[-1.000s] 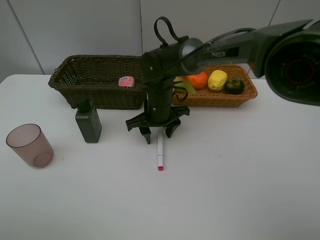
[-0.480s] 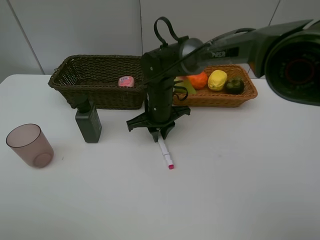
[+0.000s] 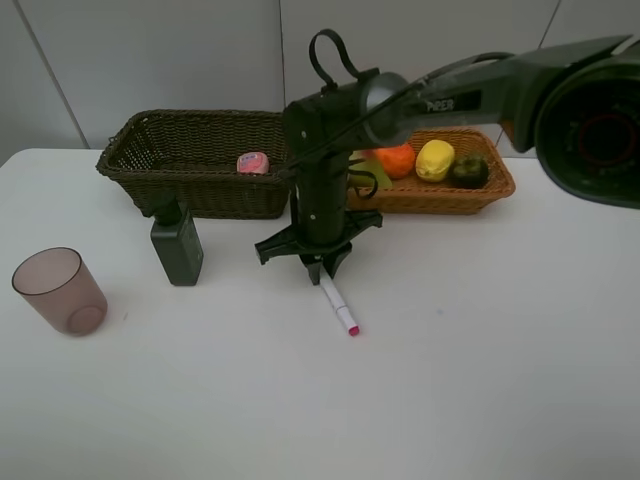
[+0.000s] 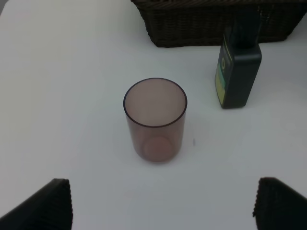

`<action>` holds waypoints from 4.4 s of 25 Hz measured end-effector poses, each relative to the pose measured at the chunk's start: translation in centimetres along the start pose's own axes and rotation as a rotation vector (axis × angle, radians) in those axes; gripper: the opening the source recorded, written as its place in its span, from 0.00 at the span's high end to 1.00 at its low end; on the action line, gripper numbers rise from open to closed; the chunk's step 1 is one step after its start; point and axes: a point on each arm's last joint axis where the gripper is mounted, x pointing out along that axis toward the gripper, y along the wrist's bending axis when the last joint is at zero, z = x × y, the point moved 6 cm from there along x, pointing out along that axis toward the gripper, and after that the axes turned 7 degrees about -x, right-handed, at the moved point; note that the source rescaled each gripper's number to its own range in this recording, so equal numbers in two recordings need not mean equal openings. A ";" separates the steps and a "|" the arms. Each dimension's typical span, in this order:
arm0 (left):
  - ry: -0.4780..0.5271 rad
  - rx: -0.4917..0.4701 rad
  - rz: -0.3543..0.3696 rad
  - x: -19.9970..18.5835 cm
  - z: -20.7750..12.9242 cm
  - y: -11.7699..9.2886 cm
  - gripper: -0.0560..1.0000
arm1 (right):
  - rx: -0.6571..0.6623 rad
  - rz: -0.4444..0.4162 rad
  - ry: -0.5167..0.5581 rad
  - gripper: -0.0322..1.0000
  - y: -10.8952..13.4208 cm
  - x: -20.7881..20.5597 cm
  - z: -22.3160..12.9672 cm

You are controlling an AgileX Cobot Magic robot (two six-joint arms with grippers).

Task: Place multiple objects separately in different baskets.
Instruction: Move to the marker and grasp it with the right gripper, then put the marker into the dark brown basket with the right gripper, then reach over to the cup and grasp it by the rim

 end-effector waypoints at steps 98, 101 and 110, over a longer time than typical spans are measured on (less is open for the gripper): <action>0.000 0.000 0.000 0.0 0.0 0.0 0.00 | -0.514 -0.138 -0.930 0.01 2.0 -10.3 15.1; 0.000 0.000 0.000 0.0 0.0 0.0 0.00 | -0.511 -0.127 -0.893 0.01 2.0 -10.4 14.7; 0.000 0.000 0.000 0.0 0.0 0.0 0.00 | -0.468 -0.034 -0.779 0.01 2.1 -13.7 12.1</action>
